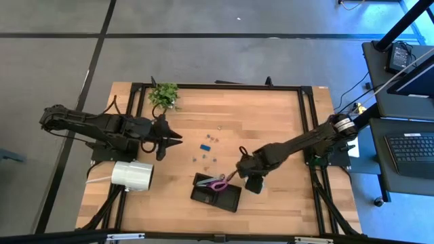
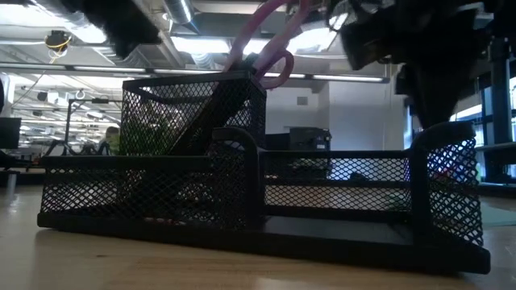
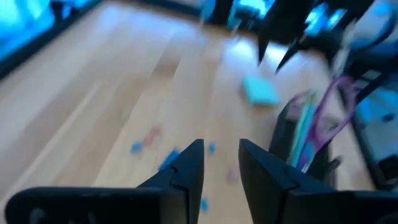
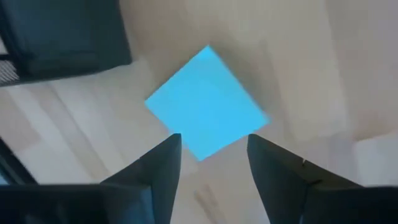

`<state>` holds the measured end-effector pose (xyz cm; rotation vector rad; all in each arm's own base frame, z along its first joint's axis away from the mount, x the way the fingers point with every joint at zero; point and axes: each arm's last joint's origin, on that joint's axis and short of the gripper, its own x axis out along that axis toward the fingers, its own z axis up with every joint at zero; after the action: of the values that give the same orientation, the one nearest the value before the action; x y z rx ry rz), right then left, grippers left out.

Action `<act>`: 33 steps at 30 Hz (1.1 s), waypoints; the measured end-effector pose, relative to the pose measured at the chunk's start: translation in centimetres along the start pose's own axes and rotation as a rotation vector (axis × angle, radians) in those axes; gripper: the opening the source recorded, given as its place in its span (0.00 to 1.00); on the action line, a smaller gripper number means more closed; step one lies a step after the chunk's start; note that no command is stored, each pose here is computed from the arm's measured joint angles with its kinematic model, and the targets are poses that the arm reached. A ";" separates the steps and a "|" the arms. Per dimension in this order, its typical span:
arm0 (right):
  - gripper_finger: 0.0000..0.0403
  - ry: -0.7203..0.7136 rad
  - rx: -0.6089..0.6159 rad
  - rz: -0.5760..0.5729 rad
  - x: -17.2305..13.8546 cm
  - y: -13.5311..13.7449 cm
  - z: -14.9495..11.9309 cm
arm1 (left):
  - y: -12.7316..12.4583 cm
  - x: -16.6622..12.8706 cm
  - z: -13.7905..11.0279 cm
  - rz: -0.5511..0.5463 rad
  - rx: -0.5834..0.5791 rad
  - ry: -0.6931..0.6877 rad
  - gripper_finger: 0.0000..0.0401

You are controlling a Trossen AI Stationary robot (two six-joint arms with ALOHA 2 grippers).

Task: Pick and place office supplies into organizer
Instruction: Put the light blue sticky note into the desk organizer

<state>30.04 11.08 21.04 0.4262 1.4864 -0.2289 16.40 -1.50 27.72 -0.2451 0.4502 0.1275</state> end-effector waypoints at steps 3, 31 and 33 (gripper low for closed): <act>0.47 -0.074 0.084 0.032 0.0 0.2 -1.1 | 0.0 0.3 1.2 -0.076 0.018 -0.092 0.24; 0.47 -0.104 0.400 0.013 3.0 1.5 -7.3 | -0.8 20.2 6.6 -0.471 0.512 0.116 0.24; 0.47 -0.113 0.421 0.016 2.9 1.7 -7.6 | -0.8 21.6 6.7 -0.471 0.510 0.126 0.24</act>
<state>24.02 16.05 18.21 0.7490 1.3208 -0.5494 38.63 0.93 24.07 0.1474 0.5231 -0.4627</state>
